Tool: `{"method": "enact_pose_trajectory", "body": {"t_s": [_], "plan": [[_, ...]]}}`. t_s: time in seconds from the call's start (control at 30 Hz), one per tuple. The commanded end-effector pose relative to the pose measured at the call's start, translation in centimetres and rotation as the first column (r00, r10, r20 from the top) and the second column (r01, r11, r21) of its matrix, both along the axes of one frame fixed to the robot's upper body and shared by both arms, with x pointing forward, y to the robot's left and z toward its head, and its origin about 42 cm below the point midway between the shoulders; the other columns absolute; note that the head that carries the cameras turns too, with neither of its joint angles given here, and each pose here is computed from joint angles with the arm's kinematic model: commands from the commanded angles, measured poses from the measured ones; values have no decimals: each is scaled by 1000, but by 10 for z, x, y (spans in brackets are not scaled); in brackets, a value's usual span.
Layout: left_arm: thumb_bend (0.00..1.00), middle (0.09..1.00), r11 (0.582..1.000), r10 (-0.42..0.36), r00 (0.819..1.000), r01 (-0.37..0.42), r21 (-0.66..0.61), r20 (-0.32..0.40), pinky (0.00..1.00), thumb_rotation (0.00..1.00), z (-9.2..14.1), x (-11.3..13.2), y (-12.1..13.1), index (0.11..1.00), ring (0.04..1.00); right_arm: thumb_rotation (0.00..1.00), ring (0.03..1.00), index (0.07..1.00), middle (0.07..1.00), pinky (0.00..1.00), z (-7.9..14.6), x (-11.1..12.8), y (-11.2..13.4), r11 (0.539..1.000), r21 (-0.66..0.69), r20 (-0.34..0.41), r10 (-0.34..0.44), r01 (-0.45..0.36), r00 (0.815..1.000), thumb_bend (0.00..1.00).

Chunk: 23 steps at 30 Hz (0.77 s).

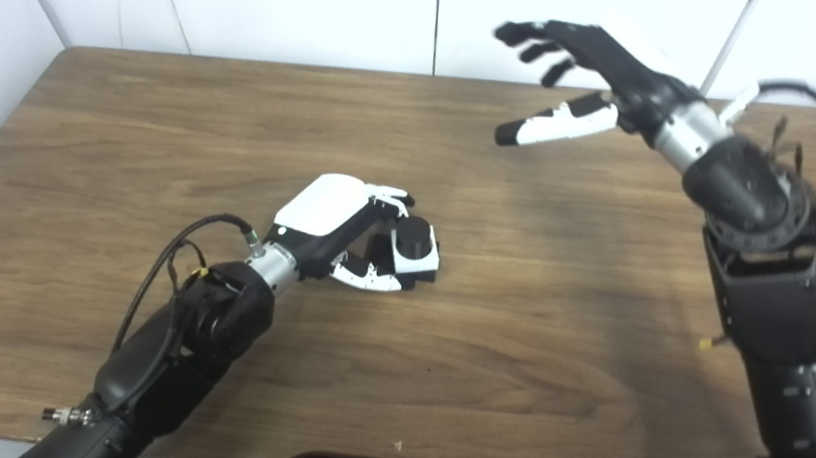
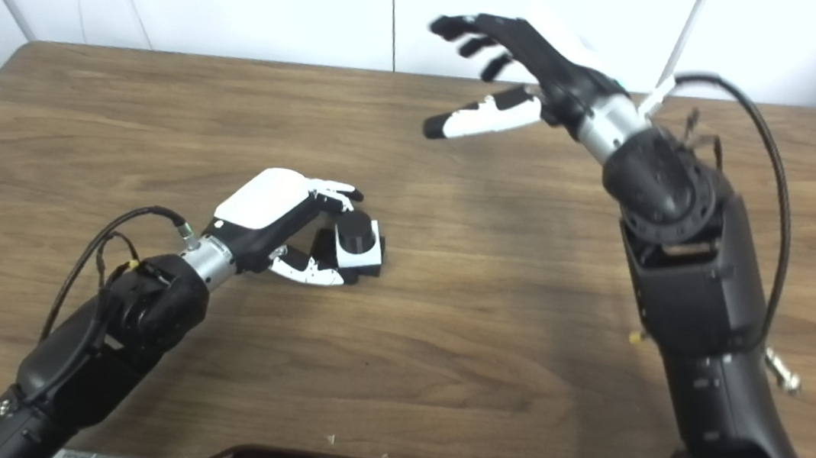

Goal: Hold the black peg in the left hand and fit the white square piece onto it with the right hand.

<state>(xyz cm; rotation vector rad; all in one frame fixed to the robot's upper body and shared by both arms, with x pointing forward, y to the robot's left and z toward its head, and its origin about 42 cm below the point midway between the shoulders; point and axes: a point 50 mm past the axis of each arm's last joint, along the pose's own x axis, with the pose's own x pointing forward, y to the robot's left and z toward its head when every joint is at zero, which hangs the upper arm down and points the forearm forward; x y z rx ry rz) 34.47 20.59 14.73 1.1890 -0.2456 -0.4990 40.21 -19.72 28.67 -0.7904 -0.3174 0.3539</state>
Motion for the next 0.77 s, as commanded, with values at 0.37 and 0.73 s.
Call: {"method": "enact_pose_trajectory", "body": {"t_s": [0.37, 0.73], "plan": [[925, 868, 984, 100, 977, -125, -130, -187, 672, 340, -22, -13, 22, 961, 825, 240, 721, 764, 792, 569, -64, -52, 3, 921, 344, -45, -178, 182, 983, 703], [697, 846, 509, 131, 967, -255, -822, -219, 660, 481, -37, -47, 19, 853, 782, 234, 715, 730, 770, 567, -92, -83, 6, 872, 431, -71, -224, 232, 972, 708]]}}
